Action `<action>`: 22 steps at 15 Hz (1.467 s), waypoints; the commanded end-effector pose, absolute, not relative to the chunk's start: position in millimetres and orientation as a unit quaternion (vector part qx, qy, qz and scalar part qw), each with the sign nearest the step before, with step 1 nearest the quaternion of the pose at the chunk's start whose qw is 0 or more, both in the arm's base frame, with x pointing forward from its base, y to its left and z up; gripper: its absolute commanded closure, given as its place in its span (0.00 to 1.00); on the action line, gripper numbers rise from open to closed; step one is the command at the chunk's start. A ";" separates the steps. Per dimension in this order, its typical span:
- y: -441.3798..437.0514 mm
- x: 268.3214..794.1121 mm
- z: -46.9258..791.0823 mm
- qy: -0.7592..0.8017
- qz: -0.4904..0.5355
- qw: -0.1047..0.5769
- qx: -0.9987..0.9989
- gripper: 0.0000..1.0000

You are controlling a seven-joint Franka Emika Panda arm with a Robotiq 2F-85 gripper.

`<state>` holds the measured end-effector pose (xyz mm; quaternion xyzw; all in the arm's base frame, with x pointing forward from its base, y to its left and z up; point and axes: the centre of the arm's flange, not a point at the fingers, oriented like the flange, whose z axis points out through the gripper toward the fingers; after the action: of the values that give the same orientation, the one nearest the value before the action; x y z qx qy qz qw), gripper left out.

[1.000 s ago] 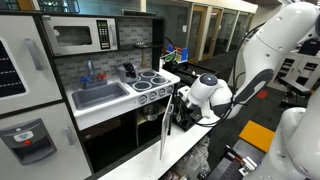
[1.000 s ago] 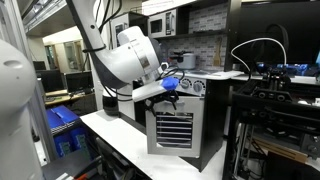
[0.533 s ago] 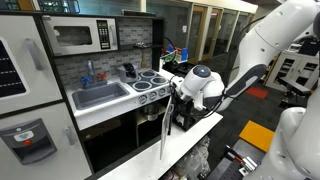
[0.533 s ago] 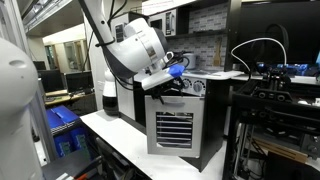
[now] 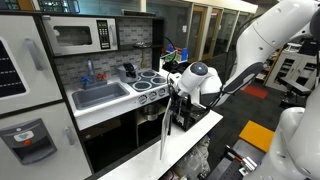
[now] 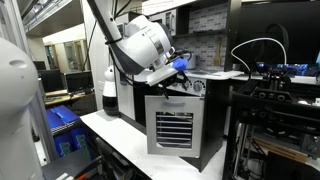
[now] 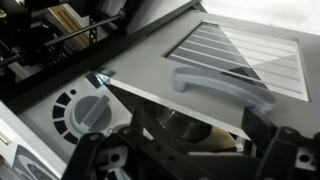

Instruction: Move the pot from the stove and put it in the stove cabinet

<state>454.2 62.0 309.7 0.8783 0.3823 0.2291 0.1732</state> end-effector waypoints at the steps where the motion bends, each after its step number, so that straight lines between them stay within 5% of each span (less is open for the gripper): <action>1: 65.8 449.4 304.7 0.389 0.238 0.206 0.866 0.00; 6: 65.9 440.0 313.9 0.400 0.248 0.225 0.853 0.00; 12: 54.2 412.5 377.1 0.463 0.224 0.159 0.843 0.00; 22: 58.3 376.8 314.5 0.492 0.055 0.106 0.862 0.00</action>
<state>384.0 72.3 298.5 0.8582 0.4962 0.0838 0.1011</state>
